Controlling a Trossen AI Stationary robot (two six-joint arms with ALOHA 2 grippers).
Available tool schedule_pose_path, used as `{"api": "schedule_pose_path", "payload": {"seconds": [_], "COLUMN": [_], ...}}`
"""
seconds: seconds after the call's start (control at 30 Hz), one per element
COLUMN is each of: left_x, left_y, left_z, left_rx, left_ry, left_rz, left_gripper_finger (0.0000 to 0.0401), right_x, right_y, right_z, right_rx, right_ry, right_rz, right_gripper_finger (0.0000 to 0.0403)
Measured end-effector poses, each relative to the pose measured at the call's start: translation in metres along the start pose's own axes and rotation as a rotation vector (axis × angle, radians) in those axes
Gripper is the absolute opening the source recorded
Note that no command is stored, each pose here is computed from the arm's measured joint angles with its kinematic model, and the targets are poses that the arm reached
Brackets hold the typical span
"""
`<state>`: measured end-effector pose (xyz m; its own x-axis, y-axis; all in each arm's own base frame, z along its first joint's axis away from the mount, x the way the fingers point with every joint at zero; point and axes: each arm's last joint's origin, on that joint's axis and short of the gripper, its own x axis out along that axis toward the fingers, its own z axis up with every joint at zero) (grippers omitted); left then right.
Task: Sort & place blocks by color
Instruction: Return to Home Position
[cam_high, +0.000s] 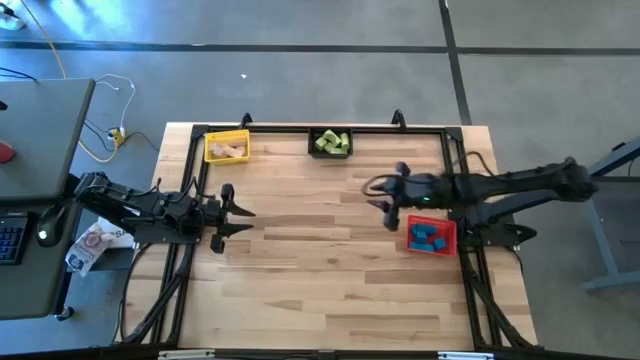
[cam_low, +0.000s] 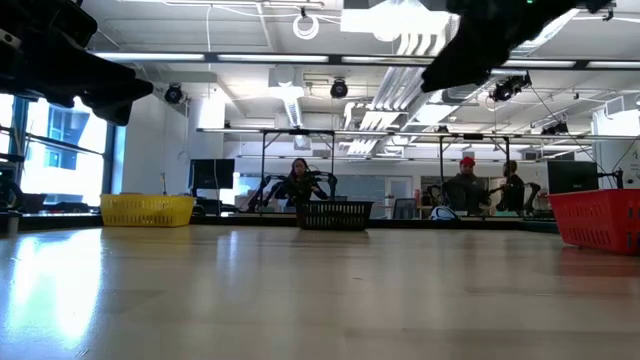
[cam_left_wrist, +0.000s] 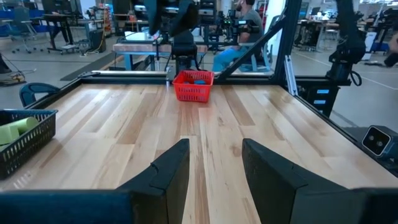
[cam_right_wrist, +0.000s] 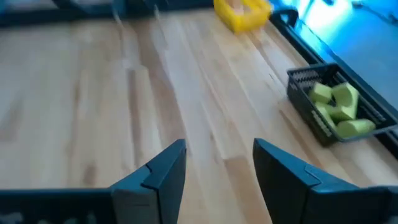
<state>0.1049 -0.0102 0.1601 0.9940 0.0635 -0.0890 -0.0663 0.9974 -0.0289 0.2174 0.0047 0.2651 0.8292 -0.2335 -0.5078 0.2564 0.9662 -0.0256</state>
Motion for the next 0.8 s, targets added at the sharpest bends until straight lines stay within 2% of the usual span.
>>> {"api": "schedule_pose_path", "payload": {"seconds": [0.33, 0.63, 0.8], "left_x": [0.0, 0.0, 0.0], "left_y": [0.0, 0.0, 0.0], "left_z": [0.0, 0.0, 0.0], "left_rx": [0.0, 0.0, 0.0], "left_ry": [0.0, 0.0, 0.0], "left_rz": [0.0, 0.0, 0.0], "left_gripper_finger": [0.0135, 0.0135, 0.0136], "right_x": [-0.035, -0.042, -0.042], "right_y": [0.0, -0.002, -0.005], "right_z": [-0.053, -0.082, -0.098], "right_rx": [0.058, 0.057, 0.054], "right_ry": [-0.298, -0.389, -0.518], "right_rz": [0.144, 0.201, 0.216], "right_gripper_finger": [0.0172, 0.0172, 0.0172]}}
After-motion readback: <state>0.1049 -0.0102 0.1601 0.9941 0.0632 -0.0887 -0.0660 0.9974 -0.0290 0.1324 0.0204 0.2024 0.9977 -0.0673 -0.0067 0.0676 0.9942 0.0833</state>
